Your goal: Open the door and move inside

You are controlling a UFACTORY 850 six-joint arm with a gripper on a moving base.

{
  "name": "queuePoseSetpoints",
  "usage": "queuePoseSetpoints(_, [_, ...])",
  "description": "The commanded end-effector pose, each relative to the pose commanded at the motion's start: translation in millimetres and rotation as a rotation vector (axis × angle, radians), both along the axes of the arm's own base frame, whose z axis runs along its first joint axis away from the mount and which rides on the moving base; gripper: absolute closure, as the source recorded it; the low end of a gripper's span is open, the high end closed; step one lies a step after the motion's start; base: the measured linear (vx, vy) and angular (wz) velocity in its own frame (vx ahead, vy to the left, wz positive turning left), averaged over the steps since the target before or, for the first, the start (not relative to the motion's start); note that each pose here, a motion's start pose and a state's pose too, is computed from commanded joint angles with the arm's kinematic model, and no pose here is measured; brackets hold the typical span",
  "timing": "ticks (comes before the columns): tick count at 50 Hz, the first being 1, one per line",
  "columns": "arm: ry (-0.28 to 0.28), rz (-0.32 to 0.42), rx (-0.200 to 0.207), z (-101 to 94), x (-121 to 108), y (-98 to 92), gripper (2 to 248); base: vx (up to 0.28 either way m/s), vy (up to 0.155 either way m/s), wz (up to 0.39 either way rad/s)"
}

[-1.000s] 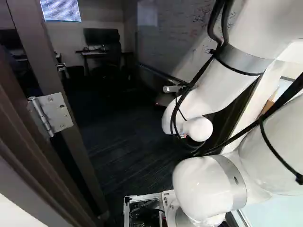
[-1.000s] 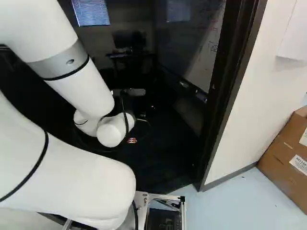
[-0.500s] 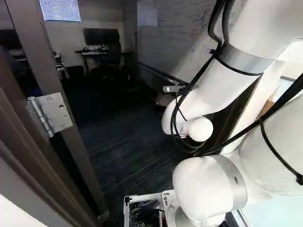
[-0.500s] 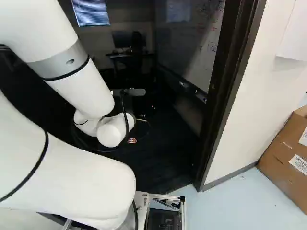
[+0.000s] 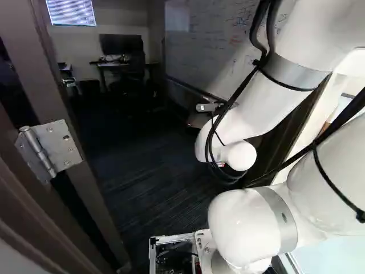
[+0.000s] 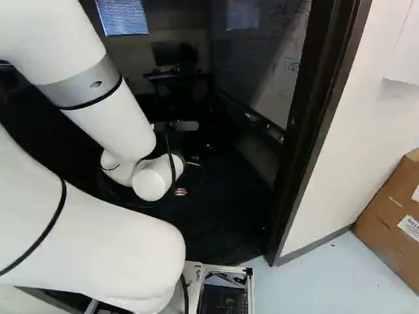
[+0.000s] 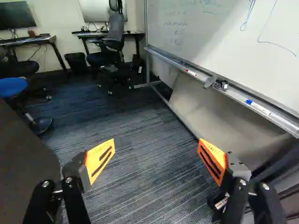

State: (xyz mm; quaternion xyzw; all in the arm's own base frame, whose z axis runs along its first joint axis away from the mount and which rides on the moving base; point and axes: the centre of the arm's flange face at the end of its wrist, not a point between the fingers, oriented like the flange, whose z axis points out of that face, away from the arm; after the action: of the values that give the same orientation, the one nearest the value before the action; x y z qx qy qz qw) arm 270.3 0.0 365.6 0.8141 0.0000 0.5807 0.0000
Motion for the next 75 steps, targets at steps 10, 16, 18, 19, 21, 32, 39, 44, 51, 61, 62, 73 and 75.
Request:
queuePoseSetpoints(10, [0.0,0.0,0.0,0.0,0.0,0.0,3,0.149,0.004,-0.014])
queuePoseSetpoints(16, [0.0,0.0,0.0,0.0,0.0,0.0,3,0.151,-0.002,-0.015])
queuePoseSetpoints(18, [0.0,0.0,0.0,0.0,0.0,0.0,3,0.139,0.005,-0.007])
queuePoseSetpoints(19, [0.0,0.0,0.0,0.0,0.0,0.0,3,0.157,0.008,-0.014])
queuePoseSetpoints(21, [0.0,0.0,0.0,0.0,0.0,0.0,3,0.12,0.006,-0.009])
queuePoseSetpoints(32, [0.0,0.0,0.0,0.0,0.0,0.0,3,0.104,-0.007,-0.006])
queuePoseSetpoints(39, [0.0,0.0,0.0,0.0,0.0,0.0,3,0.092,0.0,0.015])
queuePoseSetpoints(44, [0.0,0.0,0.0,0.0,0.0,0.0,3,0.09,0.006,0.074])
queuePoseSetpoints(51, [0.0,0.0,0.0,0.0,0.0,0.0,3,0.1,0.026,0.103])
queuePoseSetpoints(61, [0.0,0.0,0.0,0.0,0.0,0.0,3,0.12,0.038,0.159])
queuePoseSetpoints(62, [0.0,0.0,0.0,0.0,0.0,0.0,3,0.124,0.042,0.186])
queuePoseSetpoints(73, [0.0,0.0,0.0,0.0,0.0,0.0,3,0.125,0.05,0.22])
queuePoseSetpoints(75, [0.0,0.0,0.0,0.0,0.0,0.0,3,0.129,0.056,0.235])
